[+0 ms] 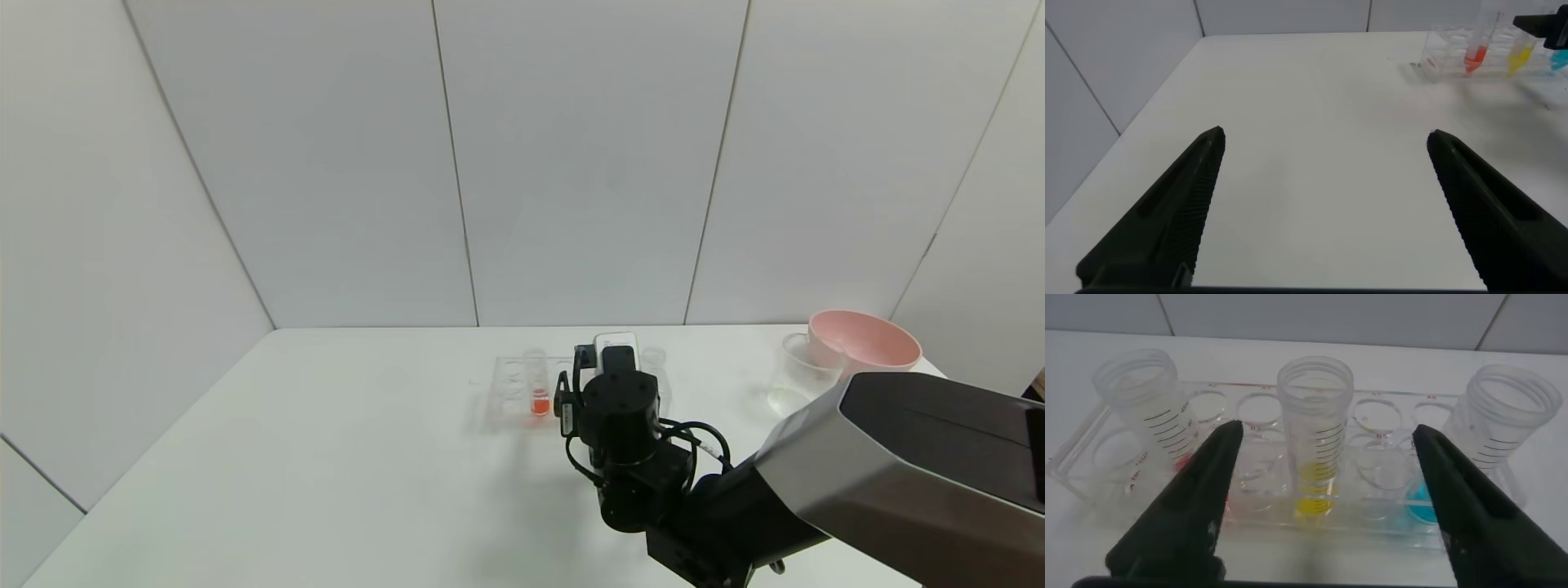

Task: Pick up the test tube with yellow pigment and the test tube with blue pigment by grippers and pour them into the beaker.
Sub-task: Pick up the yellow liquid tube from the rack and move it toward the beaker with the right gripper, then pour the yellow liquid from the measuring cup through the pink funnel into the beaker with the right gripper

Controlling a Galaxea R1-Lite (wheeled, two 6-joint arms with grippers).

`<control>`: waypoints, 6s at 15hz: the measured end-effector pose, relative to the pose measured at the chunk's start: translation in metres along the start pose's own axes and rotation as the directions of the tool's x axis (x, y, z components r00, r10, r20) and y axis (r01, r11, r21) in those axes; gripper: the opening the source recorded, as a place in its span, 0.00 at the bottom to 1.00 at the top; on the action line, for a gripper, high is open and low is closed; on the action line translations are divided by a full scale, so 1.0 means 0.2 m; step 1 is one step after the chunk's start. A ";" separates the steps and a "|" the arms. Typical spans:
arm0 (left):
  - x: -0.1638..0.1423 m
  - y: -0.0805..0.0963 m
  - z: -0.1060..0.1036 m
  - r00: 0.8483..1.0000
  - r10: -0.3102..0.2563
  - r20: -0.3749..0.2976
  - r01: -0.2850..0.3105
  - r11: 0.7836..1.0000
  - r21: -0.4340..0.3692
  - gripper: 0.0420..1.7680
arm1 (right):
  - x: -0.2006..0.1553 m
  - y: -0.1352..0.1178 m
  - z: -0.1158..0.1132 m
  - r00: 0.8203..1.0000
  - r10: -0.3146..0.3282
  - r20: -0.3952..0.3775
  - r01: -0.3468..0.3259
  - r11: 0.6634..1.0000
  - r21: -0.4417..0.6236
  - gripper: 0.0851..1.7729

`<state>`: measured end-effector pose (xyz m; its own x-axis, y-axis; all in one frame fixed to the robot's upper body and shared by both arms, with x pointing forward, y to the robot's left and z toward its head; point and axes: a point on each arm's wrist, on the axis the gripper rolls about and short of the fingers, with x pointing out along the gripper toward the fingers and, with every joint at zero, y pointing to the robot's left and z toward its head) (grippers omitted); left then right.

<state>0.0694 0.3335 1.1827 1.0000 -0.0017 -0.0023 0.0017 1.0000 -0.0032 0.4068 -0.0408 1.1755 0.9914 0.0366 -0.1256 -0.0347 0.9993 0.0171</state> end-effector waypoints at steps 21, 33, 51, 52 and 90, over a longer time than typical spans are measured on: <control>0.00 0.00 0.00 1.000 0.000 0.000 0.000 1.000 0.000 1.00 | -0.06 0.01 0.14 0.998 0.018 0.053 -0.016 0.999 -0.032 0.23; 0.00 0.00 0.00 1.000 0.000 0.000 0.000 1.000 0.000 1.00 | -0.12 -0.01 0.33 0.979 0.027 0.202 -0.015 0.998 -0.059 0.23; 0.00 0.00 0.00 1.000 0.000 0.000 0.000 1.000 0.000 1.00 | -0.29 -0.98 0.54 0.882 0.472 -0.004 -0.466 0.869 -0.165 0.23; 0.00 0.00 0.00 1.000 0.000 0.000 0.000 1.000 0.000 1.00 | -0.30 -1.07 0.54 0.871 0.491 -0.017 -0.488 0.859 -0.156 0.23; 0.00 0.00 0.00 1.000 0.000 0.000 0.000 1.000 0.000 1.00 | 0.14 -1.89 0.92 0.744 0.198 -0.638 -0.565 0.696 -0.443 0.23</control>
<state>0.0694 0.3335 1.1827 1.0000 -0.0017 -0.0028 0.0017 1.0000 -0.0032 0.4700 -0.4190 1.3473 0.6502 0.2334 -0.7230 -0.6404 0.6805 -0.3562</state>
